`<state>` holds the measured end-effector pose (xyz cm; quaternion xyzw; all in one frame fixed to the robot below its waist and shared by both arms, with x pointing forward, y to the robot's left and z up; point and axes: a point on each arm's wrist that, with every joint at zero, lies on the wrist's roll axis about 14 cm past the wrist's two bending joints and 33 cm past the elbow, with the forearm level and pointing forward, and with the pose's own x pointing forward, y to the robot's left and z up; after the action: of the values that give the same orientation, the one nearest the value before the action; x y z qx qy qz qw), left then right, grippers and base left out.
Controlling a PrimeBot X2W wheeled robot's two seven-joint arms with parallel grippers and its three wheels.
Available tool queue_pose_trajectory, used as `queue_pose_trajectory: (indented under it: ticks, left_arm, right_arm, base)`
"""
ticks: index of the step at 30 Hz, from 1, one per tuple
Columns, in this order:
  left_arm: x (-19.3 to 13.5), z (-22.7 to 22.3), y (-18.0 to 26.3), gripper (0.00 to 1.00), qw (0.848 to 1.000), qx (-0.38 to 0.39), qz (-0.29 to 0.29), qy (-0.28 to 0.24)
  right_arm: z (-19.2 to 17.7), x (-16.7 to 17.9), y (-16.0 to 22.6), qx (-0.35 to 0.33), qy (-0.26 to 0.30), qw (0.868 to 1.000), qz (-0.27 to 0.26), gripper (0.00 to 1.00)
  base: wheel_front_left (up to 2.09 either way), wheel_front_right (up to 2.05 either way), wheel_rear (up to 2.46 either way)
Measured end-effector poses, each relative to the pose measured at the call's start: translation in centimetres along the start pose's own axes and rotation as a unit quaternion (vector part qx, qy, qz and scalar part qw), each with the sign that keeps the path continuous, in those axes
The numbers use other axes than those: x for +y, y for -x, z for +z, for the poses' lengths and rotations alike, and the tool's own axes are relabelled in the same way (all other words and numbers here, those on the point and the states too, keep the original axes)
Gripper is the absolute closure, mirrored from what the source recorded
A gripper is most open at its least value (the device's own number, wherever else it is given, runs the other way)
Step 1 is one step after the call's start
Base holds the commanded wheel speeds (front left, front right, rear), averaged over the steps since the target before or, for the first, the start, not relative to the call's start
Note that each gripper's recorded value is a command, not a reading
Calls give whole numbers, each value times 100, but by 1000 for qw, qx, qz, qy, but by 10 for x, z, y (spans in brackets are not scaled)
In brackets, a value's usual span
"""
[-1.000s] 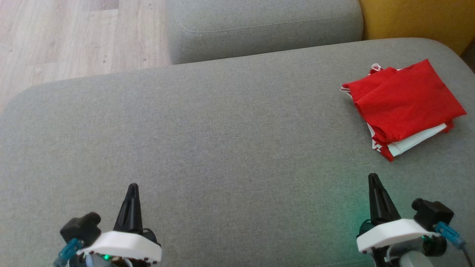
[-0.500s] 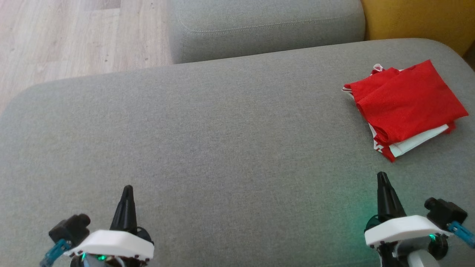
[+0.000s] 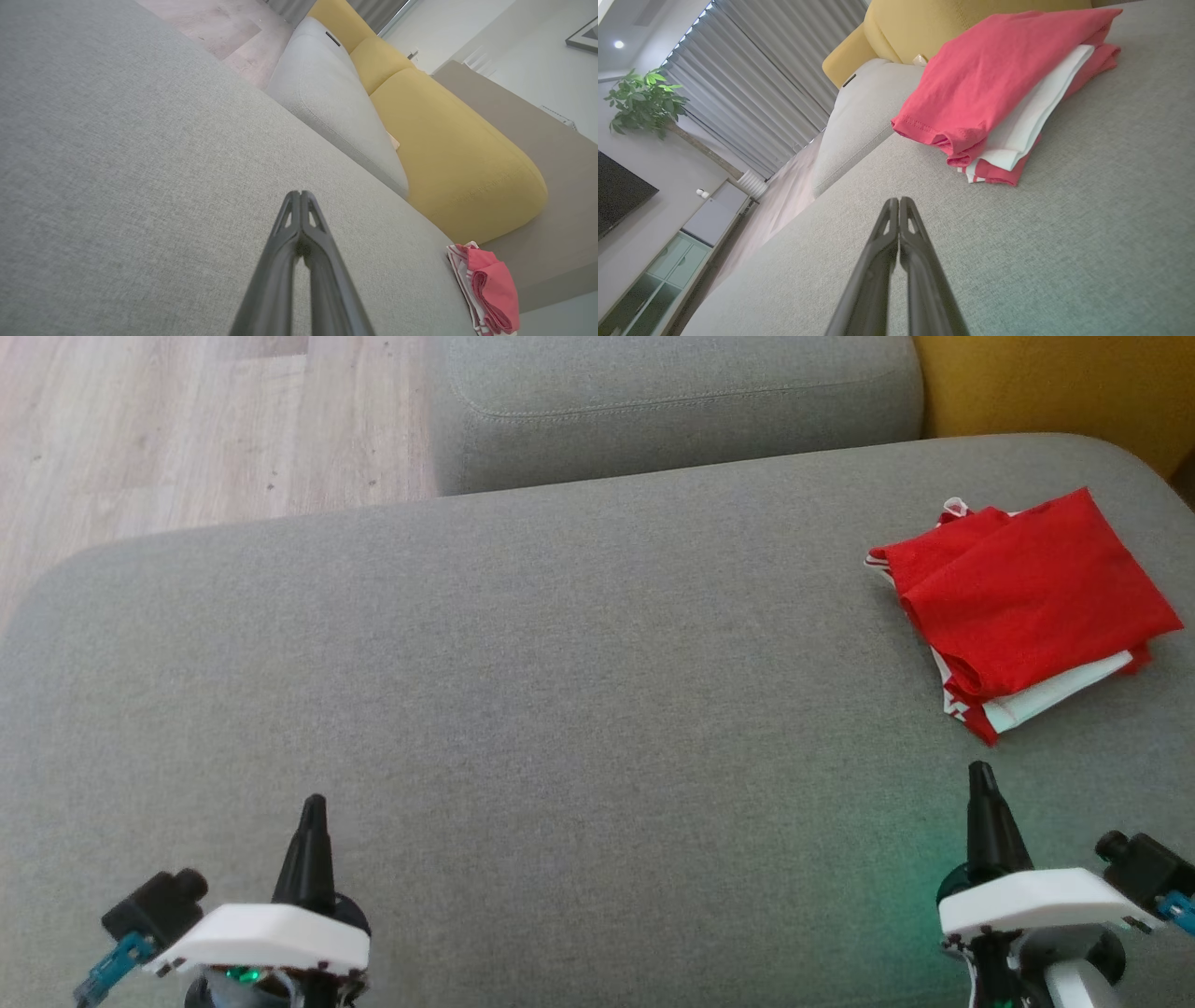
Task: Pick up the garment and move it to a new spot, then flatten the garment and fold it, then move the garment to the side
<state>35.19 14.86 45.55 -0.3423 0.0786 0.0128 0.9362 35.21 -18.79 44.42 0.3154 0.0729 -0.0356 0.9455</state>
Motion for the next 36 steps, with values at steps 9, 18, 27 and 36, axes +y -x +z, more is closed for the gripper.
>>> queue_pose_trajectory:
  ticks: [9,18,27,36]
  left_arm:
    - [5,1,0,100,999,5,7,46]
    - [5,6,-5,100,995,5,7,96]
    - [10,8,-5,100,991,6,12,137]
    - [10,11,-7,100,983,8,10,182]
  right_arm:
    - [3,-1,-1,-1,-48,999,-5,100]
    - [5,-3,-3,0,-101,995,-11,100]
    - [8,-5,-4,-2,-145,989,-13,100]
    - [11,-4,-5,-2,-191,981,-12,100]
  base:
    - [0,0,0]
    - [0,0,0]
    - [0,0,0]
    - [0,0,0]
